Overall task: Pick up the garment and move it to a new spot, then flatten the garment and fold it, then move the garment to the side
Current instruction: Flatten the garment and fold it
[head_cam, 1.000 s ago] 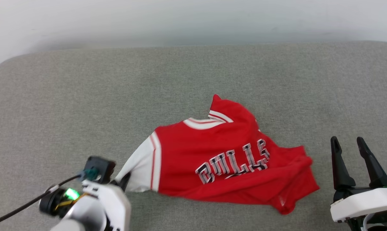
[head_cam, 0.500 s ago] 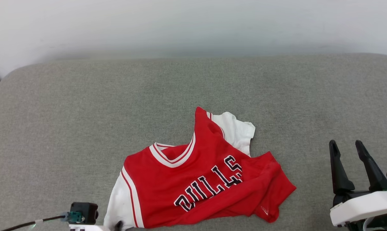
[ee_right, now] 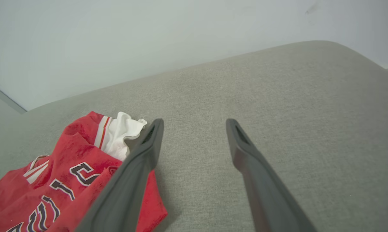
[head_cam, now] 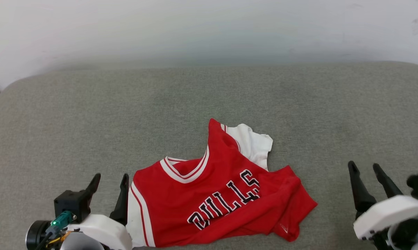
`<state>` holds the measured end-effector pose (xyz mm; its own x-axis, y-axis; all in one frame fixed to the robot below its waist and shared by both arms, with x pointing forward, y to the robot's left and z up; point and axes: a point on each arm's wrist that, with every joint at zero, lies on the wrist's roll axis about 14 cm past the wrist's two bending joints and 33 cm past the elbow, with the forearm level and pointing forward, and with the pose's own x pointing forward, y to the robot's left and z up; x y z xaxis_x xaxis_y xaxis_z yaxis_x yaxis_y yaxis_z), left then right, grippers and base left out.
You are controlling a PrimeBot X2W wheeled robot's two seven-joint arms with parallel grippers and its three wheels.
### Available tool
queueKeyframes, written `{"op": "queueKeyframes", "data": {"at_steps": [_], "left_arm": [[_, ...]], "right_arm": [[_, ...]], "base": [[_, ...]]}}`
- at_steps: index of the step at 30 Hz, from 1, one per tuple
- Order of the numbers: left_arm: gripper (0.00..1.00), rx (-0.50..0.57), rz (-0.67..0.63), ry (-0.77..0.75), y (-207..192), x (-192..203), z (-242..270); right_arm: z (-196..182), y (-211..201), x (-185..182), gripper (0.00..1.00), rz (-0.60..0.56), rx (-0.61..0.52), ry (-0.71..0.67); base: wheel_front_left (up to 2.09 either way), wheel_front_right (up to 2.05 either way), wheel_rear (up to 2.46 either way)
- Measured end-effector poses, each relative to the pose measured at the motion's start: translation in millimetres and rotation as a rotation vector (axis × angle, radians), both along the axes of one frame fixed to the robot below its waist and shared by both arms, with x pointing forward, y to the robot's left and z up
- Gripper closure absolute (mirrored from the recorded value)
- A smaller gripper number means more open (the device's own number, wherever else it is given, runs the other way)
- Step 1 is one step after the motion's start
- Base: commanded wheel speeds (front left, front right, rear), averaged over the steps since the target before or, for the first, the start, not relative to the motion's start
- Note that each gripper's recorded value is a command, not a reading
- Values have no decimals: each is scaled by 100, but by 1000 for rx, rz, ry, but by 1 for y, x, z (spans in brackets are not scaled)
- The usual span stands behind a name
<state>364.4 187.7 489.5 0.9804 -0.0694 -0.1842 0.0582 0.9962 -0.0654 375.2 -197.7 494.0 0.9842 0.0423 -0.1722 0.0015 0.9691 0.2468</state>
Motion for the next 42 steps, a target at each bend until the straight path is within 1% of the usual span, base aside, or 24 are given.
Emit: {"op": "queueKeyframes", "data": {"at_steps": [3,6,9,12,18,20,25,29,30,31,32,35,38,40,42], "left_arm": [[0,-7,13,-89,-1,5,17],[0,-26,18,-170,-4,10,33],[0,-40,25,-210,-5,15,41],[0,-52,32,-229,-3,19,42],[0,-61,78,-215,8,24,32],[0,-62,92,-207,13,24,27],[0,-62,132,-176,24,22,14],[0,-64,159,-158,31,19,7],[0,-65,161,-155,31,18,6],[0,-67,163,-155,32,18,6],[0,-69,166,-155,32,18,6],[0,-69,170,-150,34,17,3],[0,-71,165,-146,33,15,2],[0,-72,160,-149,31,13,3],[0,-73,153,-147,30,11,3]], "right_arm": [[-16,10,16,0,40,8,87],[-34,23,33,0,111,18,200],[-51,37,52,0,181,16,311],[-62,55,73,0,262,-6,393],[-85,102,103,0,428,-68,540],[-93,112,109,0,470,-109,583],[-125,127,106,0,550,-182,747],[-134,133,105,0,580,-213,820],[-134,133,104,11,583,-216,825],[-134,133,104,59,583,-217,826],[-133,133,104,100,585,-217,825],[-126,131,106,100,580,-228,793],[-110,125,112,100,565,-233,713],[-93,111,118,100,531,-235,645],[-82,89,118,100,482,-233,608]], "base": [[0,0,0],[0,0,0],[0,0,0],[0,0,0],[0,0,0],[0,0,0],[0,0,0],[0,0,0],[0,0,0],[0,0,0],[0,0,0],[0,0,0],[0,0,0],[0,0,0],[0,0,0]]}}
